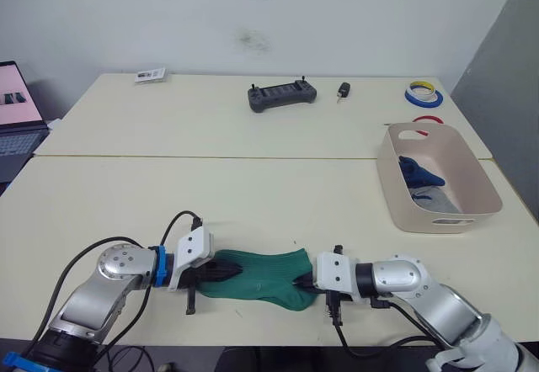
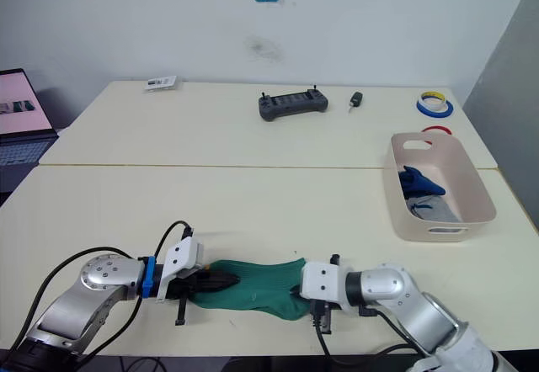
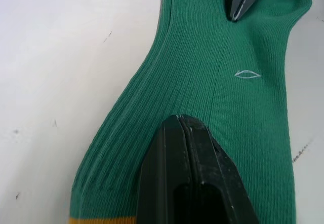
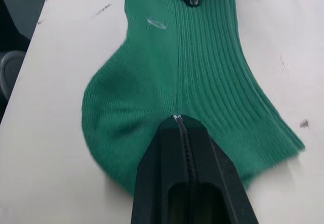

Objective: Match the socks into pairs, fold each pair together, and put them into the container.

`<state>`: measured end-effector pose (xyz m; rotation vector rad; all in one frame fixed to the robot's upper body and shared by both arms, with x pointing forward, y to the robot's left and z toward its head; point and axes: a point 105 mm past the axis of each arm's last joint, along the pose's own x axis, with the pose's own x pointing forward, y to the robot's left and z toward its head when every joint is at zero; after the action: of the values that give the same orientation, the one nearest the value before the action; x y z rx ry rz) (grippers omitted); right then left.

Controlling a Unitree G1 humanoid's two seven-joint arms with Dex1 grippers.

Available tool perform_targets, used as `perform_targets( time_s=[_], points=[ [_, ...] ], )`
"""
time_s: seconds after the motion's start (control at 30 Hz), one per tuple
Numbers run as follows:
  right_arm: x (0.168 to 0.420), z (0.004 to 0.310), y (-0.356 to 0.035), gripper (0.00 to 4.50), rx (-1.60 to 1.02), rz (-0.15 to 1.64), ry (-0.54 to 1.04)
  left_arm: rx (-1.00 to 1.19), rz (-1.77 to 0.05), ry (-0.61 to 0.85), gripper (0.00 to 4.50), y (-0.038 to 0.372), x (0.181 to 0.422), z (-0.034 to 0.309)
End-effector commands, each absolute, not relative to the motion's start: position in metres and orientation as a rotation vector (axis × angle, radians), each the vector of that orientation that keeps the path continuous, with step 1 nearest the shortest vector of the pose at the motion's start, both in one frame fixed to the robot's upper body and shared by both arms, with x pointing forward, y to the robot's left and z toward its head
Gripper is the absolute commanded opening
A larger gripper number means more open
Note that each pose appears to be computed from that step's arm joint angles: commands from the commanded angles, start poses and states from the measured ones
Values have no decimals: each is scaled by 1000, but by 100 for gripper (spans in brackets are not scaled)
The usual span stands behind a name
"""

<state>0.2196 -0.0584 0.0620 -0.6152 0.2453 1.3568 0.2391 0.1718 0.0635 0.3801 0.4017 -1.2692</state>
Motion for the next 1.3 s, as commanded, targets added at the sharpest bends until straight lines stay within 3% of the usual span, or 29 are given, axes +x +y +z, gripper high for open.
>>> perform_targets(
  time_s=[0.03, 0.2, 0.3, 0.4, 0.6, 0.63, 0.8, 1.2, 1.3],
  points=[
    [221, 81, -64, 4, -537, 1305, 178, 341, -1241, 406, 0, 174, 238, 62],
    [216, 109, -62, 4, -435, 1256, 74, 200, -1217, 287, 0, 170, 243, 100],
    [223, 120, -68, 92, -384, 1185, 70, 170, -1160, 264, 0, 181, 249, 121],
    [231, 123, -73, 196, -326, 1126, 108, 144, -1076, 265, 79, 199, 257, 134],
    [242, 112, -71, 410, -277, 1085, 202, 55, -942, 368, 270, 229, 266, 127],
    [243, 108, -70, 444, -268, 1082, 222, 29, -935, 394, 273, 231, 264, 124],
    [242, 92, -64, 444, -242, 1103, 301, -12, -949, 535, 273, 230, 254, 105],
    [242, 74, -60, 444, -247, 1110, 390, 72, -1058, 661, 273, 211, 236, 69],
    [242, 71, -60, 447, -244, 1107, 411, 86, -1073, 663, 216, 208, 234, 67]
  ],
)
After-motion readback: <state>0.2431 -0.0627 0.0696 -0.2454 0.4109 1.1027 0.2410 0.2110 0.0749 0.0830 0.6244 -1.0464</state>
